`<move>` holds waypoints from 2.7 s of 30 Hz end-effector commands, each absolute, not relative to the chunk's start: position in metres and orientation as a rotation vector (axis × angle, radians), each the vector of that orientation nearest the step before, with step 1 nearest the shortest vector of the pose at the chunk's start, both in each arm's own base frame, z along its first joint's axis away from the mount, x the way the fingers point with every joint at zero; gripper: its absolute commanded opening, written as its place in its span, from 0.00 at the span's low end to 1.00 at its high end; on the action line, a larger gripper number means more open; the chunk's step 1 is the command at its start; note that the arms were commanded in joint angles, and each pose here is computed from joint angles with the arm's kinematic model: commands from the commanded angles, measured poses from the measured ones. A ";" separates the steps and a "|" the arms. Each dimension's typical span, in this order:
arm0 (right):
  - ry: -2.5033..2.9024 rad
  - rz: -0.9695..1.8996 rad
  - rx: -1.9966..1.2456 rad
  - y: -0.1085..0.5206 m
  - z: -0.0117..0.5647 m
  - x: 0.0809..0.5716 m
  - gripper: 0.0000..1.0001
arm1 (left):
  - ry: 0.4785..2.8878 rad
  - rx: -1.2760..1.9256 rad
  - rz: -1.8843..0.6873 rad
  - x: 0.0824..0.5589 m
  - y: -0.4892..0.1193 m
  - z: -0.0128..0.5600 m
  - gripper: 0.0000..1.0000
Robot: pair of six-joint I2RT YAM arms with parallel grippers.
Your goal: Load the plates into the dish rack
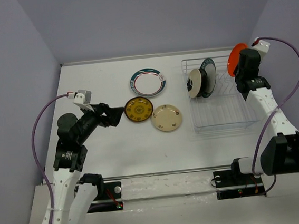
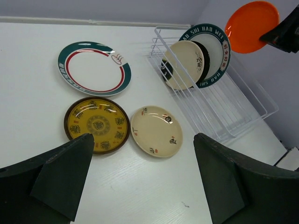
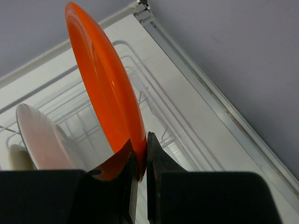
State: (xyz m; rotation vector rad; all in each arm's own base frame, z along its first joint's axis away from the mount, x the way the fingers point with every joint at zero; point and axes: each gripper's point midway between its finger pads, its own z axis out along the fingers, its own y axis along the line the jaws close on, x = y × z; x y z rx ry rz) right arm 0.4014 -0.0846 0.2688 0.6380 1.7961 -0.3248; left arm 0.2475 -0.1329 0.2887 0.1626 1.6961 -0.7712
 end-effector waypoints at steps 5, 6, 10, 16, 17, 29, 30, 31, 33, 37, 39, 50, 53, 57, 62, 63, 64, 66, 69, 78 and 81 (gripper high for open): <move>1.864 -0.383 0.498 -0.066 0.263 0.425 0.07 | 1.675 0.185 -0.755 0.247 -0.133 0.293 0.99; 1.876 -0.392 0.482 -0.063 0.260 0.427 0.07 | 1.675 0.184 -0.757 0.246 -0.134 0.293 0.99; 1.928 -0.366 0.433 -0.044 0.243 0.437 0.07 | 1.703 0.180 -0.757 0.250 -0.134 0.287 0.99; 1.979 -0.380 0.406 -0.036 0.222 0.442 0.07 | 1.718 0.170 -0.757 0.252 -0.134 0.283 0.99; 1.988 -0.381 0.397 -0.032 0.218 0.441 0.07 | 1.721 0.168 -0.756 0.253 -0.134 0.282 0.99; 2.061 -0.426 0.387 -0.026 0.187 0.435 0.07 | 1.820 0.035 -0.700 0.271 -0.123 0.256 0.99; 2.065 -0.430 0.383 -0.023 0.185 0.434 0.07 | 1.833 0.033 -0.703 0.271 -0.124 0.252 0.99; 2.062 -0.433 0.387 -0.023 0.186 0.434 0.07 | 1.839 0.030 -0.704 0.272 -0.124 0.251 0.99; 2.057 -0.441 0.394 -0.025 0.187 0.433 0.09 | 1.872 0.029 -0.707 0.275 -0.125 0.244 0.99; 2.064 -0.425 0.388 -0.019 0.187 0.433 0.22 | 1.910 0.016 -0.702 0.280 -0.126 0.234 0.99; 2.063 -0.430 0.399 -0.021 0.188 0.431 0.33 | 1.930 0.005 -0.710 0.282 -0.127 0.229 0.99; 1.984 -0.414 0.450 -0.029 0.238 0.401 0.59 | 1.971 -0.173 -0.832 0.294 -0.137 0.206 0.91; 1.938 -0.359 0.461 -0.028 0.257 0.386 0.58 | 1.988 -0.292 -0.776 0.303 -0.132 0.187 0.82; 1.895 -0.236 0.453 -0.017 0.276 0.373 0.58 | 1.997 -0.342 -0.747 0.305 -0.144 0.174 0.79; 1.859 0.255 0.272 0.053 0.296 0.354 0.58 | 2.032 -0.452 -0.596 0.330 -0.142 0.139 0.73; 1.852 0.314 0.240 0.065 0.298 0.350 0.58 | 2.041 -0.470 -0.572 0.334 -0.140 0.133 0.72; 1.838 0.377 0.223 0.076 0.301 0.346 0.58 | 2.058 -0.498 -0.528 0.340 -0.137 0.121 0.72; 1.845 0.490 0.153 0.096 0.296 0.335 0.58 | 2.059 -0.521 -0.498 0.346 -0.134 0.112 0.69; 1.849 0.575 0.112 0.110 0.292 0.324 0.58 | 2.086 -0.541 -0.454 0.356 -0.133 0.094 0.66; 1.878 0.683 0.048 0.133 0.270 0.315 0.58 | 2.155 -0.518 -0.463 0.383 -0.151 0.059 0.51; 1.891 0.711 0.031 0.142 0.266 0.313 0.58 | 2.162 -0.530 -0.438 0.387 -0.150 0.052 0.42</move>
